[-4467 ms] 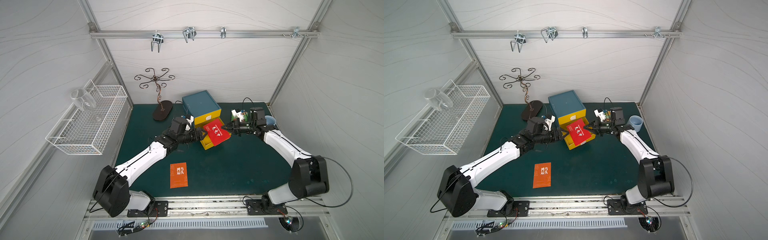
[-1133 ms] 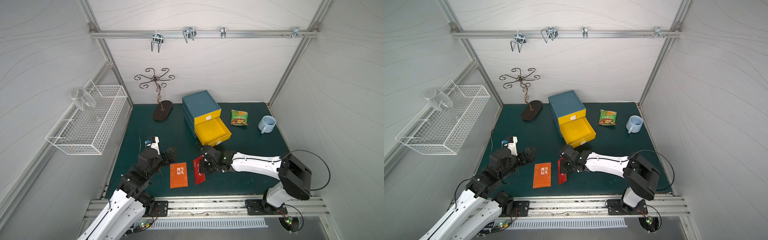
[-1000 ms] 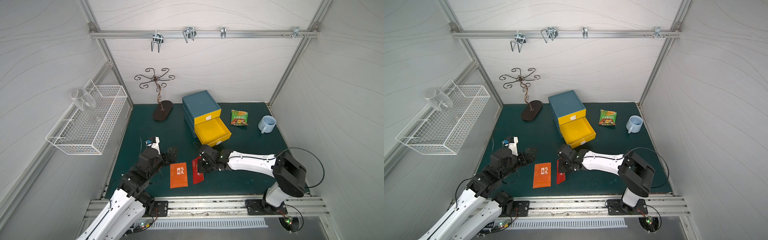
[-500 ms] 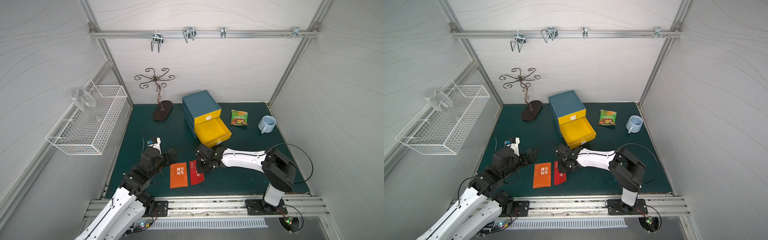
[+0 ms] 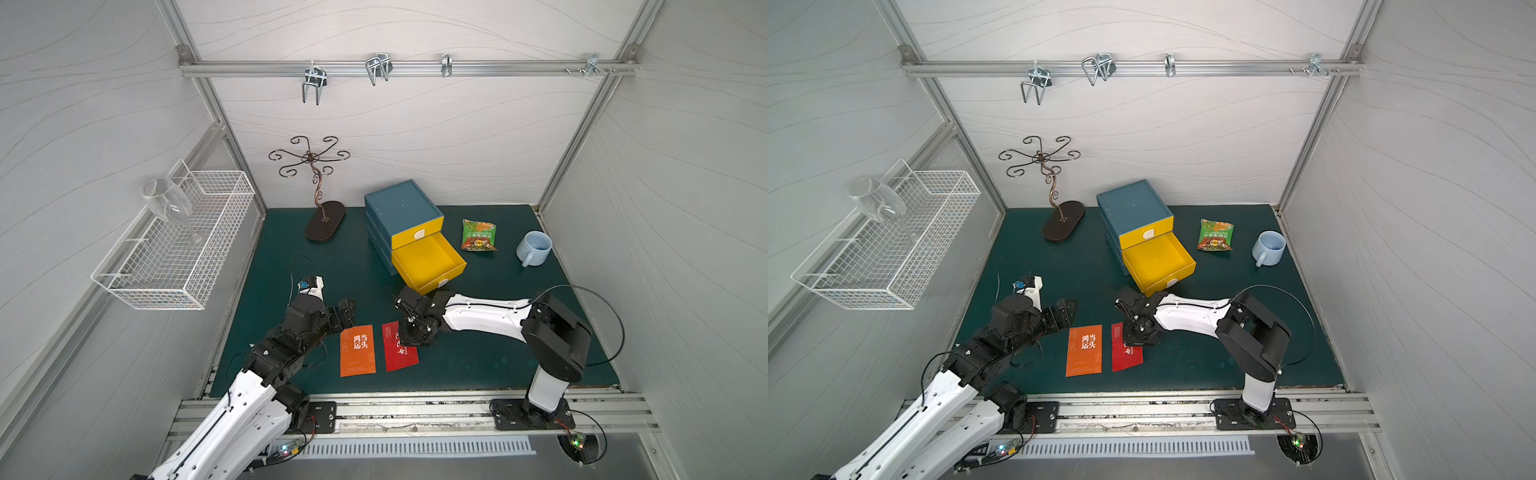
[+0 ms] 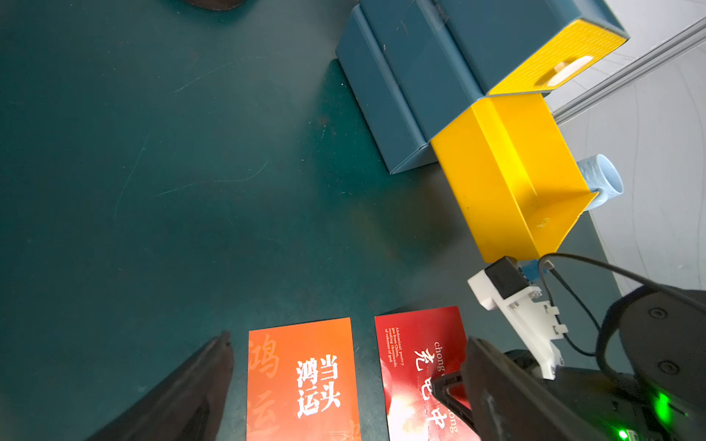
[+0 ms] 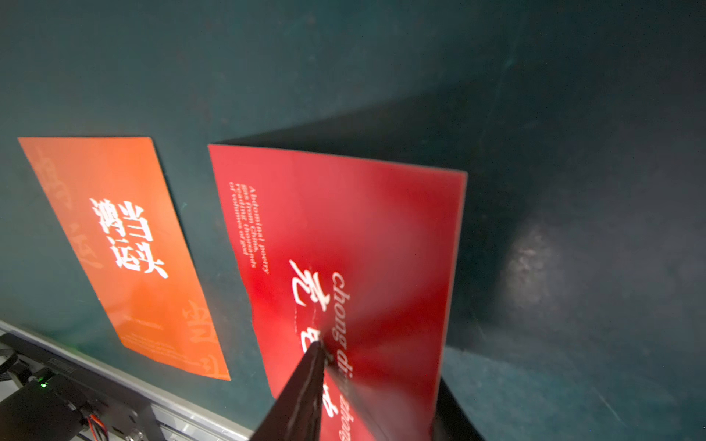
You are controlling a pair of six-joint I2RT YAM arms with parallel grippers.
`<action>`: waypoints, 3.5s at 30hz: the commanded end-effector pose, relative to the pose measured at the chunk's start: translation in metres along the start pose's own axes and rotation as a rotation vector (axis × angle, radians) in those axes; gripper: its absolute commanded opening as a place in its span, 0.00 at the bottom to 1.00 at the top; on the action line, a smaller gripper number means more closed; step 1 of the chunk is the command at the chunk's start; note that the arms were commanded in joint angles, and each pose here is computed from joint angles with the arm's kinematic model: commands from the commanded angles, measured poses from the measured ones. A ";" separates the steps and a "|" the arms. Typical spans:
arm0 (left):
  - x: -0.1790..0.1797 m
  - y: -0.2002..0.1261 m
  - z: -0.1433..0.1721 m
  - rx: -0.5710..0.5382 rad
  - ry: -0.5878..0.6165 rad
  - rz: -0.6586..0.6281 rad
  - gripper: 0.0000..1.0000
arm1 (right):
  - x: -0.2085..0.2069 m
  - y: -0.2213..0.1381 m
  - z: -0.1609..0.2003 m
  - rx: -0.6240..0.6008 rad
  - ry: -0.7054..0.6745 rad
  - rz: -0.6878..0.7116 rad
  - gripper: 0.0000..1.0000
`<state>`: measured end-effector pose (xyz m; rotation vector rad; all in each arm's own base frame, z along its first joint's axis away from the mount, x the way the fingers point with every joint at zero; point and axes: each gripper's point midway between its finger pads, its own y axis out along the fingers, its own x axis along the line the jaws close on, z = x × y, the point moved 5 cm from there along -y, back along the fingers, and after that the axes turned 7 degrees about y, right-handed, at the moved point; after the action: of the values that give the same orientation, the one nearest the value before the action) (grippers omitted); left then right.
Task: Take the postcards out of the drawer
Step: Place the postcard at the center of the board, then close the drawer in the storage box.
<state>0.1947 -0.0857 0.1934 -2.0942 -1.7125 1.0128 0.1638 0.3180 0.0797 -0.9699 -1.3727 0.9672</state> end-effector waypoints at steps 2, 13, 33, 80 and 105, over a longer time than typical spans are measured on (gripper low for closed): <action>-0.004 -0.001 -0.012 -0.049 -0.002 0.014 0.99 | -0.014 0.005 0.001 0.013 0.019 0.070 0.44; -0.004 -0.003 -0.013 -0.053 0.004 0.011 0.99 | -0.005 -0.012 0.002 -0.031 -0.017 0.080 0.58; -0.057 0.026 -0.078 -0.013 0.156 0.088 0.98 | -0.033 -0.178 -0.007 -0.287 -0.065 -0.303 0.71; -0.157 0.222 -0.162 0.228 0.603 0.156 0.98 | -0.073 -0.108 -0.219 -0.379 0.301 -0.835 0.35; -0.158 0.198 -0.141 0.237 0.670 0.296 0.97 | -0.006 -0.066 -0.246 -0.385 0.301 -0.938 0.34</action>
<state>0.4540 -0.2482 0.2694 -2.2729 -1.1291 0.3191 0.4176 0.2726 0.1497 -0.6160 -1.5207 -0.1783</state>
